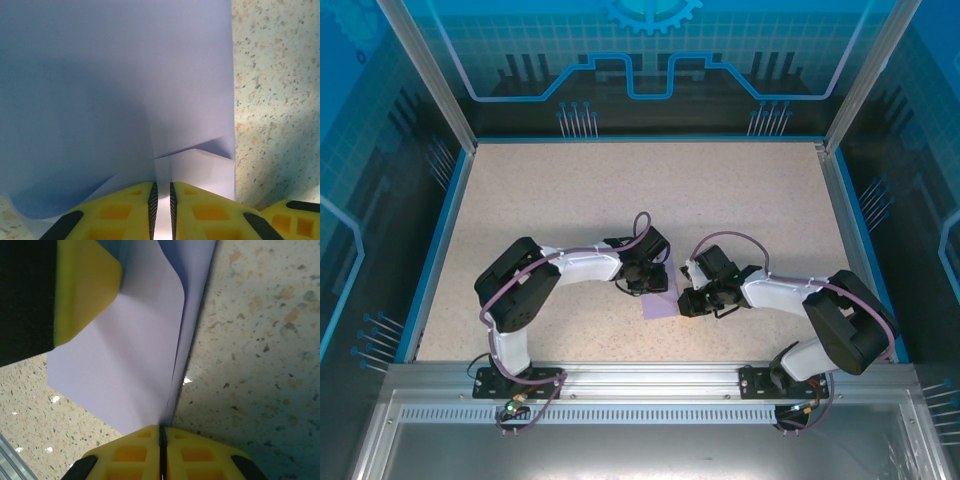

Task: Fold a paper plane with a square sheet of paper (pick it up from the middle)
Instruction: Fold the triangle a second time at the center of the table.

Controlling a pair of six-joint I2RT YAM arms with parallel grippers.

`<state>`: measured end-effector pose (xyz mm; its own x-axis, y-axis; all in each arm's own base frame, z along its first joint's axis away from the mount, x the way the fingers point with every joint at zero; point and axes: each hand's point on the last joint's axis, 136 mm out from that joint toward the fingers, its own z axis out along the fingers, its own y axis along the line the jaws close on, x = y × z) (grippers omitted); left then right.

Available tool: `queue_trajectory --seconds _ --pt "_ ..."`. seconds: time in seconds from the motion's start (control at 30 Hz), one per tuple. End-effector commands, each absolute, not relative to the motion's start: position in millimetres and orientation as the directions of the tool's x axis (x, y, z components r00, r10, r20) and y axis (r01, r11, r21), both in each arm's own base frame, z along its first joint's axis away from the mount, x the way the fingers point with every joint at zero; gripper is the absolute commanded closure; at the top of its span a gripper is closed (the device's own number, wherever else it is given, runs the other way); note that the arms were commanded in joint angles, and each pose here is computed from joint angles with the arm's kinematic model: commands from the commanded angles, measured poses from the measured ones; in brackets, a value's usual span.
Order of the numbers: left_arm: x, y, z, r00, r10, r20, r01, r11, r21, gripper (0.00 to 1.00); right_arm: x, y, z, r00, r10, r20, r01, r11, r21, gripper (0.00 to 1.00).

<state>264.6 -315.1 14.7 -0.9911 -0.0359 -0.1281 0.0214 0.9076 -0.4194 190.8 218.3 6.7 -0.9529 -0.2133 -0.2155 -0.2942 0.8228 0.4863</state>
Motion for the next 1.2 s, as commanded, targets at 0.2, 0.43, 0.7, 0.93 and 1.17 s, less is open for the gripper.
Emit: queue_trajectory --seconds 0.2,0.43,0.7,0.93,1.17 --pt "261.0 -310.6 -3.8 -0.994 -0.002 -0.107 0.04 0.922 -0.386 0.81 173.1 200.4 -23.4 -0.962 -0.234 -0.139 -0.27 0.88 0.391 0.91" --pt "260.8 -310.4 -12.6 -0.995 0.003 -0.098 0.04 0.924 -0.379 0.81 173.8 202.7 -20.5 -0.962 -0.228 -0.148 -0.269 0.875 0.403 0.9" --pt "256.4 -300.7 -25.2 -0.997 0.02 -0.08 0.045 0.943 -0.329 0.82 184.8 205.9 7.0 -0.956 -0.203 -0.214 -0.277 0.868 0.413 0.85" --pt "257.3 -304.2 -22.7 -0.996 0.034 -0.086 0.062 0.937 -0.343 0.82 208.7 202.9 51.0 -0.948 -0.106 -0.299 -0.246 0.842 0.48 0.84" --pt "258.1 -309.4 -20.5 -0.995 0.038 -0.087 0.067 0.928 -0.366 0.82 215.1 229.7 58.6 -0.96 -0.063 -0.272 -0.226 0.743 0.629 0.87"
